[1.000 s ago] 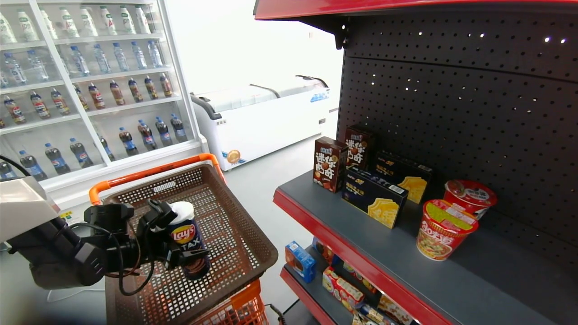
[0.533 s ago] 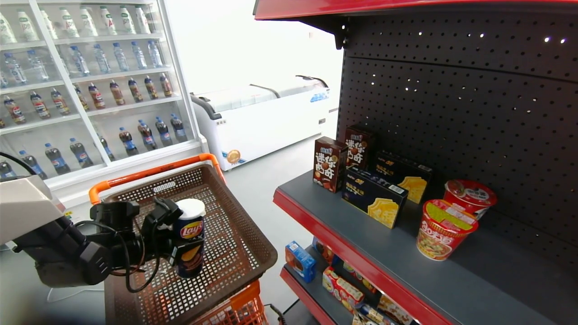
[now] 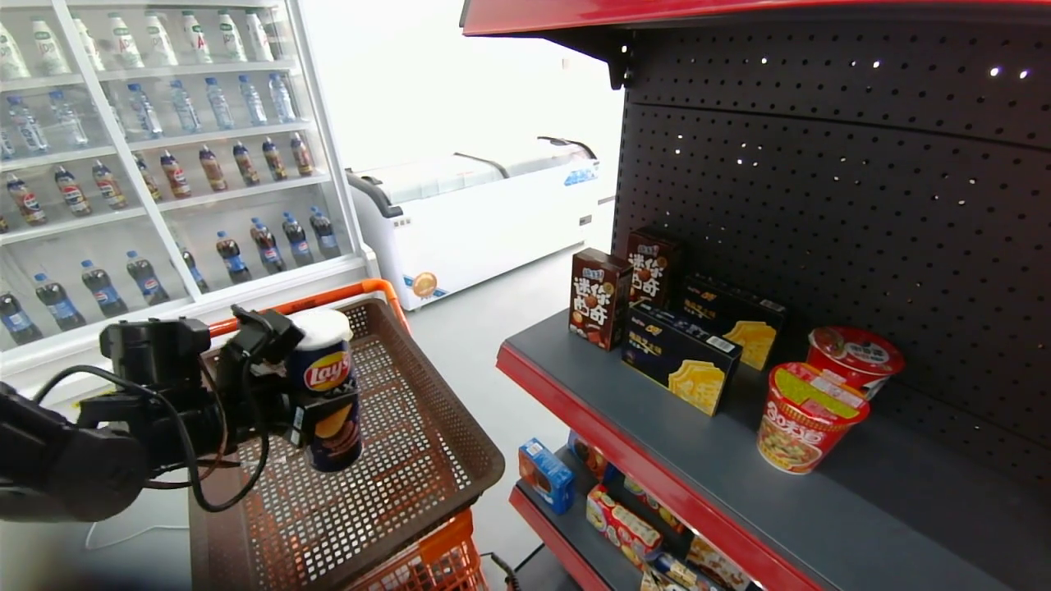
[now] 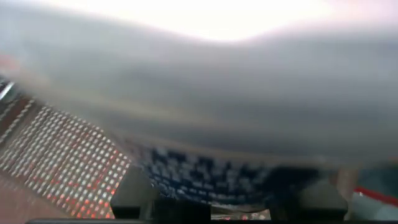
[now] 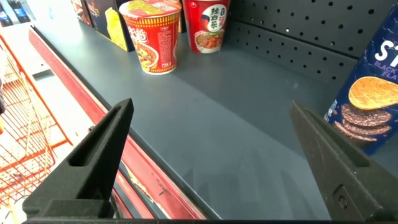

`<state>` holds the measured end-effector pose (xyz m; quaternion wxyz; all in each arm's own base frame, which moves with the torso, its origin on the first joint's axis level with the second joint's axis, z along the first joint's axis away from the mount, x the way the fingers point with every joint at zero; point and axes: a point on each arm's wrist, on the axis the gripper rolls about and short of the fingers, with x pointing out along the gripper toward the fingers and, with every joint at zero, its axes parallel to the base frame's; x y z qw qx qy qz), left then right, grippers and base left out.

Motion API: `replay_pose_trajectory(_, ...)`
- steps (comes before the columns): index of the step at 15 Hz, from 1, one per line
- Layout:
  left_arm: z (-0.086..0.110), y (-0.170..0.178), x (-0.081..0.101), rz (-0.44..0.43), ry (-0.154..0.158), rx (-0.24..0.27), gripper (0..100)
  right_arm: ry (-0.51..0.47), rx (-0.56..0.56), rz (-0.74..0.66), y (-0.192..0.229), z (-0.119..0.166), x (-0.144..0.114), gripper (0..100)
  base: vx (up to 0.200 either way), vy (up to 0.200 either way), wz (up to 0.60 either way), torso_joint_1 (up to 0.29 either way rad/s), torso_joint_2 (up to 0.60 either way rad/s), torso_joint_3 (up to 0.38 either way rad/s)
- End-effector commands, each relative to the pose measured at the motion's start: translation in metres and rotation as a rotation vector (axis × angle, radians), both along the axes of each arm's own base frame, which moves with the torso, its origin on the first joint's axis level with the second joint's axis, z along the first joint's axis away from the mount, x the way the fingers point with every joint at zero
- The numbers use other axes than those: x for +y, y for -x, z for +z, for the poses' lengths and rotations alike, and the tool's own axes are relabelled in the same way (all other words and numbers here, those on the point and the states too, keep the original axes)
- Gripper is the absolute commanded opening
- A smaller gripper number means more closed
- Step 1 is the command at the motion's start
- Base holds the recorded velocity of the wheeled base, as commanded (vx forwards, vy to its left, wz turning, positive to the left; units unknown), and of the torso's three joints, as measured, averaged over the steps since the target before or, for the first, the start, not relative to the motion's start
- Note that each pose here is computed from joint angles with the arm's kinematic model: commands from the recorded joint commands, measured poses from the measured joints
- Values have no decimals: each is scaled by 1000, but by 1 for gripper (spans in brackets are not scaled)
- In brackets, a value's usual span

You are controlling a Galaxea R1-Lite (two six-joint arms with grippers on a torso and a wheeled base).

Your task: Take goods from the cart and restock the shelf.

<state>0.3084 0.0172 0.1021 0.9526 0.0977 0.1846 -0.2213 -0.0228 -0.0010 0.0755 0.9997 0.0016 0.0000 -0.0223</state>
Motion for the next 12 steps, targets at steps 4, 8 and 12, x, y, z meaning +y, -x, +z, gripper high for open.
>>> replay_pose_trajectory(4, 116, 146, -15, 268, 19, -51, 0, 0, 0, 0, 0, 0, 0, 100, 0, 0, 0, 0, 0, 0)
replay_pose_trajectory(8, 116, 244, -18, 306, 83, -164, 0, 0, 0, 0, 0, 0, 0, 100, 0, 0, 0, 0, 0, 0)
replay_pose_trajectory(12, 47, 325, -22, 279, 129, -377, 0, 0, 0, 0, 0, 0, 0, 100, 0, 0, 0, 0, 0, 0)
